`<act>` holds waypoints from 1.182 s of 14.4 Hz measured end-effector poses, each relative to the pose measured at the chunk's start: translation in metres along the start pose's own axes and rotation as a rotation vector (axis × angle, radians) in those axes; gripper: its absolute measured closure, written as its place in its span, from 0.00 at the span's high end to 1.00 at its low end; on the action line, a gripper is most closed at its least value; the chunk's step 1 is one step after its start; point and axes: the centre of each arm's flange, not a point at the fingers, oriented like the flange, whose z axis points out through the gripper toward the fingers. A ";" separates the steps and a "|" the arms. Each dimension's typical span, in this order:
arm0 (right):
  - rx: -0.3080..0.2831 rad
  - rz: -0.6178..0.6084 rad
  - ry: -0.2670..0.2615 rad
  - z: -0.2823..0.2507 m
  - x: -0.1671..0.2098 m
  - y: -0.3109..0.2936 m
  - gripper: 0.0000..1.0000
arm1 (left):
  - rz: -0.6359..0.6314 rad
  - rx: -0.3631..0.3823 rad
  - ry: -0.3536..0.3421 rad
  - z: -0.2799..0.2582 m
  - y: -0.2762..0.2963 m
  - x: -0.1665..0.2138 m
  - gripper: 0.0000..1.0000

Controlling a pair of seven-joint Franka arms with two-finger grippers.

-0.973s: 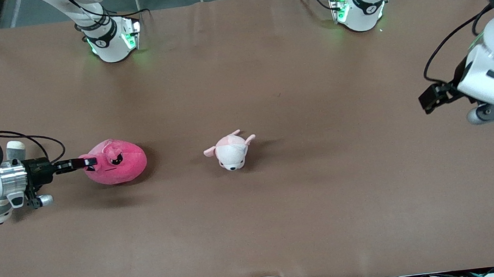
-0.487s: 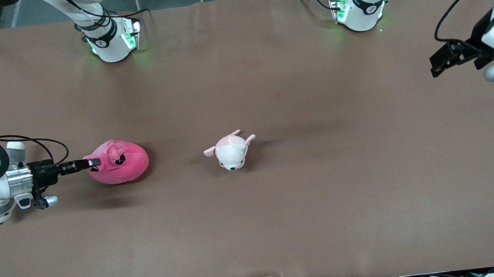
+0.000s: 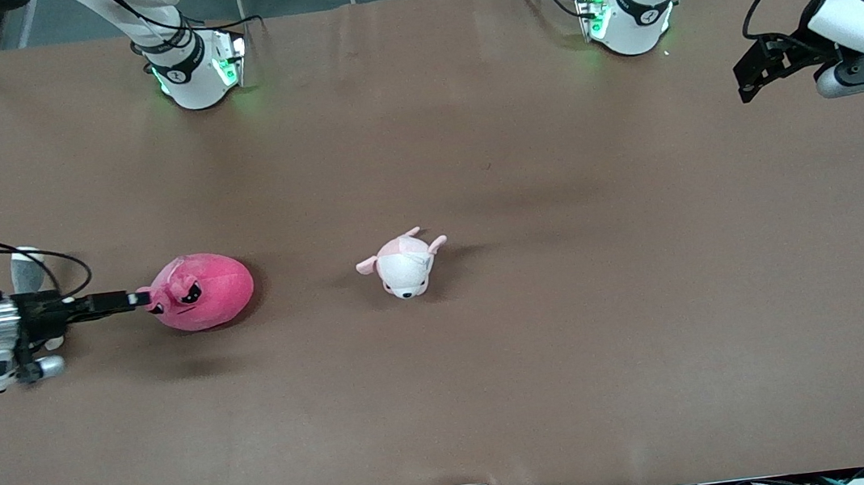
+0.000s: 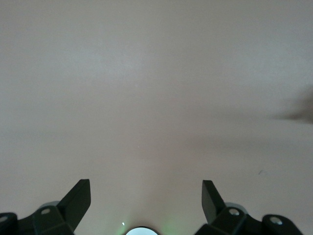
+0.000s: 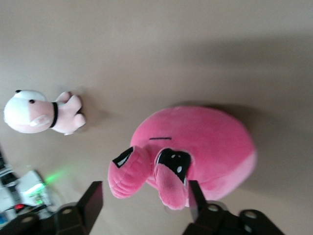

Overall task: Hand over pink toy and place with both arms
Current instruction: 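Open the right gripper to release the plush and raise it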

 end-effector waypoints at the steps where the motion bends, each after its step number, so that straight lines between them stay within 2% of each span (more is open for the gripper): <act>1: -0.058 -0.023 0.017 -0.022 0.000 -0.009 0.93 | 0.004 -0.003 0.000 0.000 -0.006 0.000 1.00; 2: -0.107 -0.039 0.033 -0.045 -0.002 -0.020 1.00 | 0.010 -0.005 0.000 -0.001 -0.010 0.000 1.00; 5: -0.233 -0.006 0.071 -0.093 -0.016 -0.059 1.00 | 0.021 -0.006 -0.001 0.000 -0.009 0.000 1.00; 8: -0.383 0.025 0.118 -0.120 -0.032 -0.120 1.00 | 0.047 -0.006 -0.001 0.000 0.004 -0.002 1.00; 11: -0.499 0.030 0.164 -0.148 -0.060 -0.168 1.00 | 0.049 -0.006 0.002 -0.001 0.005 -0.003 1.00; 13: -0.537 0.031 0.199 -0.169 -0.079 -0.180 1.00 | 0.047 -0.007 0.002 -0.001 0.004 -0.002 1.00; 17: -0.548 0.064 0.243 -0.186 -0.095 -0.191 1.00 | 0.038 -0.009 0.004 -0.002 -0.001 -0.001 1.00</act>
